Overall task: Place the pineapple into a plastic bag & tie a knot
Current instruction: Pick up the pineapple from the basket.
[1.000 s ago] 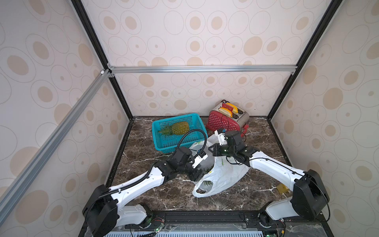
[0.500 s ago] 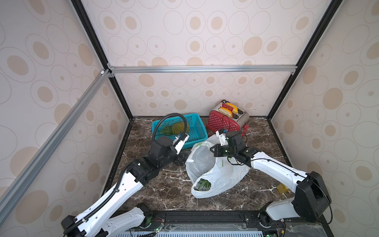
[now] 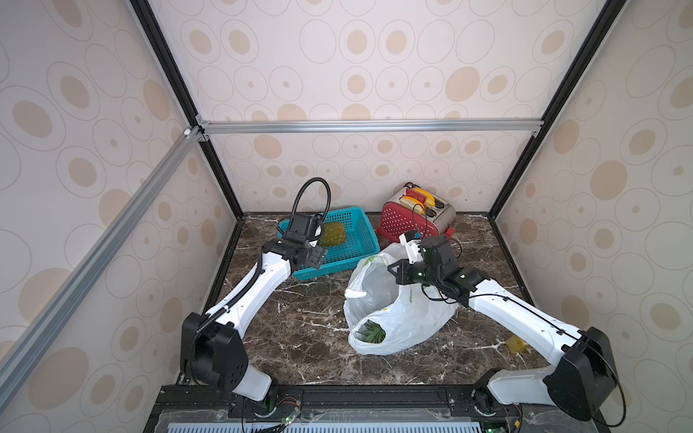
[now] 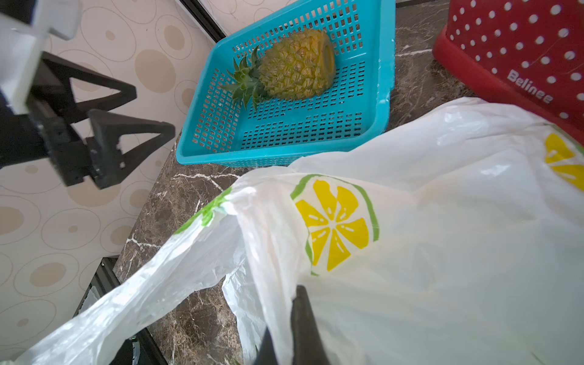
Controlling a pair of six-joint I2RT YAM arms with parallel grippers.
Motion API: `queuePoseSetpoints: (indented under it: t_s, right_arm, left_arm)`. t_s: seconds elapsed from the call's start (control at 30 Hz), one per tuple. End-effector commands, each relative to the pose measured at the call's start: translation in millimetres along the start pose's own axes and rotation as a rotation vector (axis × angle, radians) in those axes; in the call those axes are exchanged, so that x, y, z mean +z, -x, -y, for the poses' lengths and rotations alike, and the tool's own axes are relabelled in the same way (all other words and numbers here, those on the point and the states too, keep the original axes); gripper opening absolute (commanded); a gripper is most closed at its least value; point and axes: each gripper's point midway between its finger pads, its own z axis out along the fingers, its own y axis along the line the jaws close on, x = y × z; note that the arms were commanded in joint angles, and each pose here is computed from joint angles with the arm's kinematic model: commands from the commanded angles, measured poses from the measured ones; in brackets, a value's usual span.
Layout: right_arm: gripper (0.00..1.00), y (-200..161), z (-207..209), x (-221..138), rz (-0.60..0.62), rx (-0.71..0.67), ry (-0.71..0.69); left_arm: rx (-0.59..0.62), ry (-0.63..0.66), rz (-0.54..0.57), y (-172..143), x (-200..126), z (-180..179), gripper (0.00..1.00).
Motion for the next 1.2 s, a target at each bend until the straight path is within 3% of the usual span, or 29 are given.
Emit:
queuePoseSetpoints:
  t_s: [0.0,0.23,0.33,0.43,0.6,0.77,1.0,1.17]
  right_arm:
    - [0.0,1.5,-3.6,0.5,-0.019,-0.017,0.009]
    - [0.0,0.3,-7.5,-3.6,-0.055,-0.02,0.013]
    - [0.0,-5.5,-6.9,-7.4,-0.09,-0.026,0.007]
    - [0.0,-7.9,-6.5,-9.8,-0.111,-0.029,0.004]
    - [0.0,-8.4,-6.7,-11.5,-0.137,-0.022,0.012]
    - [0.0,-10.1,-5.4,-11.6,-0.155,-0.013,0.013]
    - [0.0,-12.4,-1.6,-12.8,-0.16,-0.006,-0.004]
    - [0.0,-11.2,0.0,-14.2,-0.155,-0.001,-0.01]
  left_arm:
    - [0.17,-0.07,0.042,17.9,16.4,-4.9,0.91]
    - [0.53,-0.212,0.082,18.1,70.2,-4.0,0.92]
    - [0.603,-0.171,0.064,20.9,98.0,-18.1,0.93]
    - [0.619,-0.119,0.062,26.4,122.1,-30.6,0.99]
    - [0.661,-0.027,0.095,38.6,150.2,-46.9,0.99]
    - [0.733,-0.061,0.059,32.5,181.3,-46.3,0.98]
    - [0.739,-0.102,0.017,12.6,208.3,-38.1,0.89]
    - [0.705,-0.055,0.021,9.5,224.3,-44.8,0.78]
